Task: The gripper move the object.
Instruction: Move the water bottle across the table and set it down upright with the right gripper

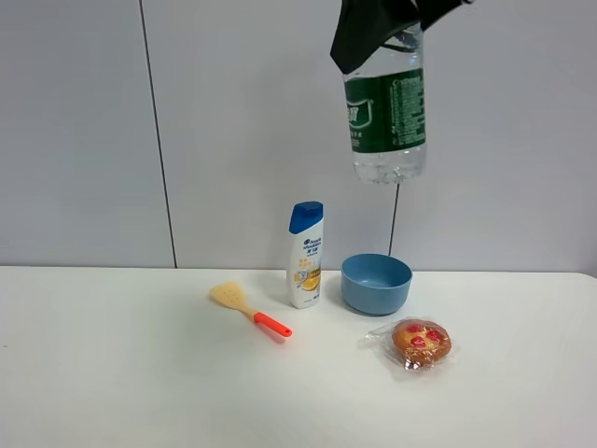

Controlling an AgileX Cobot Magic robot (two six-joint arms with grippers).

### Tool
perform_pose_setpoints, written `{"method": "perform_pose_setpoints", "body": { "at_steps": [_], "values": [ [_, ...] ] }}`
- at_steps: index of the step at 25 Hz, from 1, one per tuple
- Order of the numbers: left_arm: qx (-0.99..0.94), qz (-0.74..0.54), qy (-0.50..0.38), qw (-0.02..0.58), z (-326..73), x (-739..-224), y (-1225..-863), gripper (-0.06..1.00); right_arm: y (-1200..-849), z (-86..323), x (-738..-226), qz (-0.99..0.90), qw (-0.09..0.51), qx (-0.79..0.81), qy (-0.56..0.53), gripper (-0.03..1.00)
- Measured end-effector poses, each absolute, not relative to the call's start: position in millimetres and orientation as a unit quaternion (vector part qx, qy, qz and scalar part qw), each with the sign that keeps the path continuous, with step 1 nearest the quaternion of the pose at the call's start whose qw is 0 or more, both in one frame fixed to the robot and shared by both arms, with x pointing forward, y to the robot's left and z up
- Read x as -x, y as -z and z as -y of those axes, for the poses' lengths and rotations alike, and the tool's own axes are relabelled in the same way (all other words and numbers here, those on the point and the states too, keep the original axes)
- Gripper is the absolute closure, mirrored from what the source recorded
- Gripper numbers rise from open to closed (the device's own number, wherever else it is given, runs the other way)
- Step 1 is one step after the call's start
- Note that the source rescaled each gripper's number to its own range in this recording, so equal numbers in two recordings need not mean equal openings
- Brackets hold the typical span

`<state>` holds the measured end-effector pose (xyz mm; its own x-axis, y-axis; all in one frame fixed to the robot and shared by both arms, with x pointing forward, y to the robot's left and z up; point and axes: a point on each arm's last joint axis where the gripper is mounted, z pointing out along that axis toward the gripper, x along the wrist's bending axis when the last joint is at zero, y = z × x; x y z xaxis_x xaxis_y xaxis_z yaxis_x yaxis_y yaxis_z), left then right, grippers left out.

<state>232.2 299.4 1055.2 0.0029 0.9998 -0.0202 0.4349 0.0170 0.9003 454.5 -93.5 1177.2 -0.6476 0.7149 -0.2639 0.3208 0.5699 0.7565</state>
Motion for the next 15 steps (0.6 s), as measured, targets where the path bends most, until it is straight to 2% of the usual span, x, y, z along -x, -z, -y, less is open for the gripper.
{"method": "perform_pose_setpoints", "body": {
  "at_steps": [8,15],
  "values": [
    [-0.596,-0.602,-0.369,0.382,-299.4,-232.2,-1055.2,-0.06,-1119.9,127.0,-423.2,-0.825,0.251,-0.338,-0.379,0.97],
    [-0.596,-0.602,-0.369,0.382,-299.4,-232.2,-1055.2,-0.06,-1061.8,163.8,-427.2,-0.798,0.225,-0.429,-0.359,0.97]
  ]
}}
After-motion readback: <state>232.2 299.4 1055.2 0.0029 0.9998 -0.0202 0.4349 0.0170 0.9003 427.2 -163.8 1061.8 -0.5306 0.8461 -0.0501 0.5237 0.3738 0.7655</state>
